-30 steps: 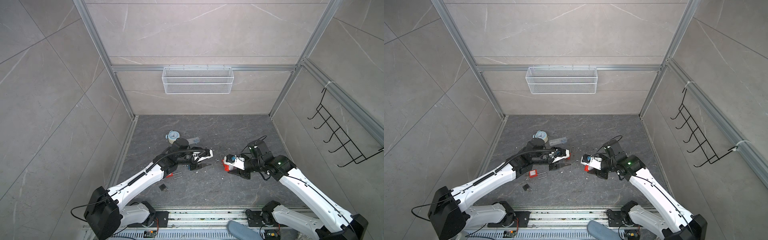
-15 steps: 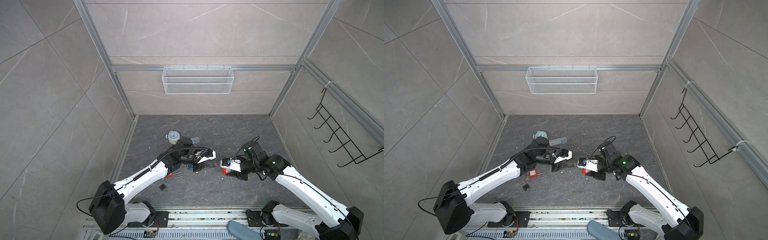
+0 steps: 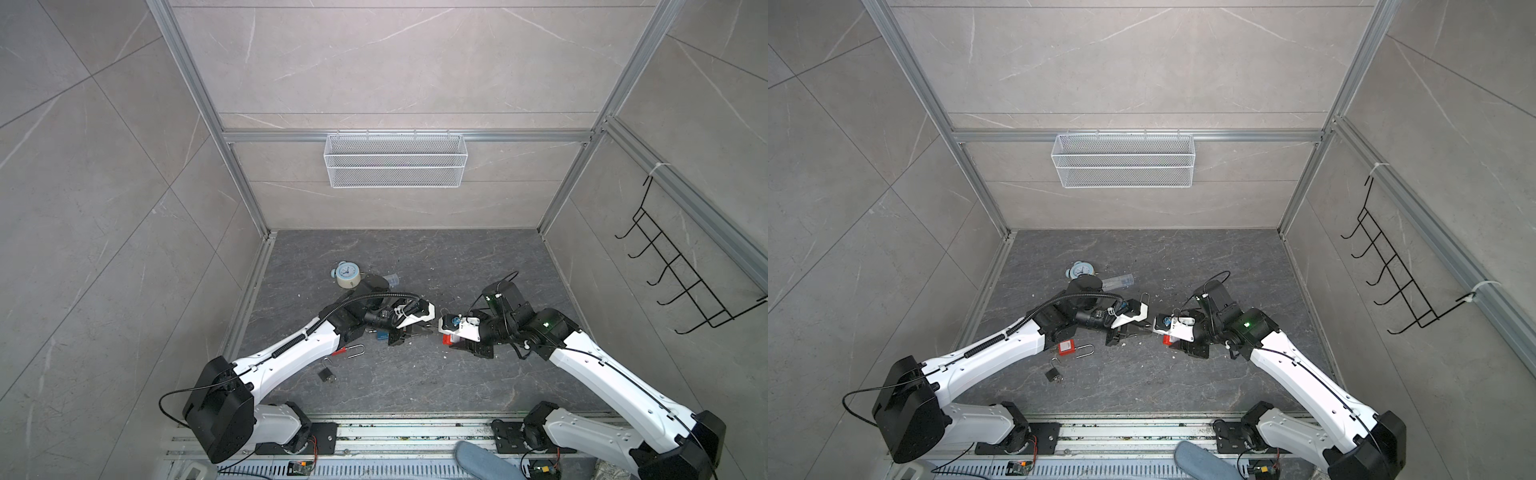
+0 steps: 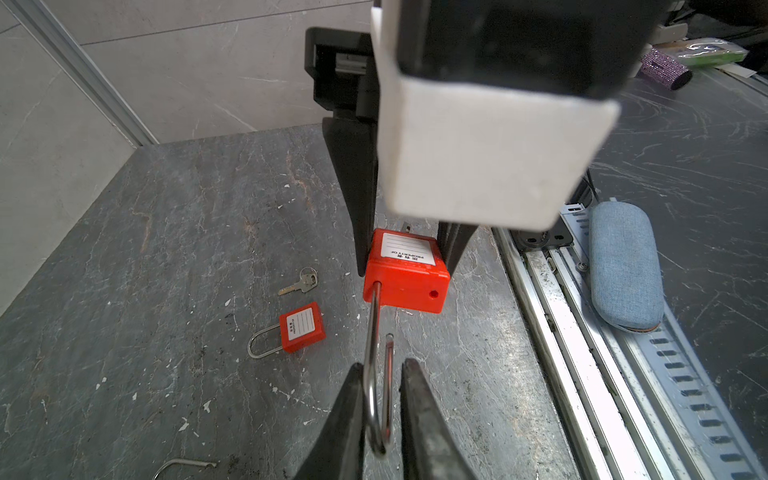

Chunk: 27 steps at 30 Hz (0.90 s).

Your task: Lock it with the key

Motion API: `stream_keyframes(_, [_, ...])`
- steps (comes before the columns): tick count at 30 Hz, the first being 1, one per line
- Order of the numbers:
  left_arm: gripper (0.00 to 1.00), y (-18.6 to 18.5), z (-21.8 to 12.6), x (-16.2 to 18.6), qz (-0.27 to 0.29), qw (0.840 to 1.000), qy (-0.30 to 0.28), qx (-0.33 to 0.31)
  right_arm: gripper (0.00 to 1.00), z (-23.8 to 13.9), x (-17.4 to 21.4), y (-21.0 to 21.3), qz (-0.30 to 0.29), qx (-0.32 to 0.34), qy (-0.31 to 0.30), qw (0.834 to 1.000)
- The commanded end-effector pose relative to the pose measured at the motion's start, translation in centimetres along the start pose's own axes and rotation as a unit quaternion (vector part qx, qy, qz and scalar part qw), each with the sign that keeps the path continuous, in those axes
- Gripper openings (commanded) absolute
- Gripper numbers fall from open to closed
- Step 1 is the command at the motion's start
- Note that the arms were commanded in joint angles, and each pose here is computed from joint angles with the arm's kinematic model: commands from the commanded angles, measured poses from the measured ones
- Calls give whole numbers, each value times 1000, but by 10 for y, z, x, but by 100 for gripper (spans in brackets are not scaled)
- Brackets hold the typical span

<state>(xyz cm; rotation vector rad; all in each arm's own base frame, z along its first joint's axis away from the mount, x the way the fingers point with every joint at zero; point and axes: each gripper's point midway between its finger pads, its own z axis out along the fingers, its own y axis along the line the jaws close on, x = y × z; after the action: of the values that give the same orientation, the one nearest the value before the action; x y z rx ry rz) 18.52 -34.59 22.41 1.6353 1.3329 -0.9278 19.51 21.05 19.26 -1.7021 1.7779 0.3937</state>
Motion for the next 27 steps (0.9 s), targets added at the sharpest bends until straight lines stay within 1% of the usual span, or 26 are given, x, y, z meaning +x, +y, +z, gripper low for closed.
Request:
stream_keyframes(1, [14,-2,0,-14,1,1000,-18,13,14,-9,-18,-8,-15,18,-25,999])
stream_keyframes(3, [5,-3,1,-15,1,1000,-20,16,14,-9,-17,-9,-16,20,-24,999])
stream_keyframes(4, [1,-3,1,-15,0,1000,-20,16,16,-9,-18,-10,-18,23,-23,999])
stream_keyframes(5, [0,-3,1,-15,-1,1000,-21,18,20,-10,-18,-12,-20,29,-23,999])
stream_keyframes(7, [0,-4,1,-16,-4,1000,-25,19,26,-12,-18,-13,-28,36,-23,999])
stream_keyframes(10, [0,-4,0,-20,-5,999,-41,15,37,-17,-16,-7,-56,32,-20,998])
stream_keyframes(12, [0,-5,-2,-25,-4,998,-57,12,41,-19,-13,-6,-61,34,-15,997])
stream_keyframes(17, [0,-11,-4,-30,-11,996,-83,21,46,-21,-3,1,-46,15,14,999])
stream_keyframes(20, [0,-15,-5,-30,-14,995,-93,22,48,-22,-5,7,-33,-6,15,999])
stream_keyframes(25, [0,-21,-7,-30,-14,995,-97,25,50,-24,-10,10,-19,-22,8,1000])
stream_keyframes(26, [0,-22,-7,-30,-12,995,-98,25,52,-24,-11,12,-13,-29,7,999])
stream_keyframes(27, [0,-22,-7,-29,-13,995,-98,23,57,-24,-13,13,-8,-38,6,999])
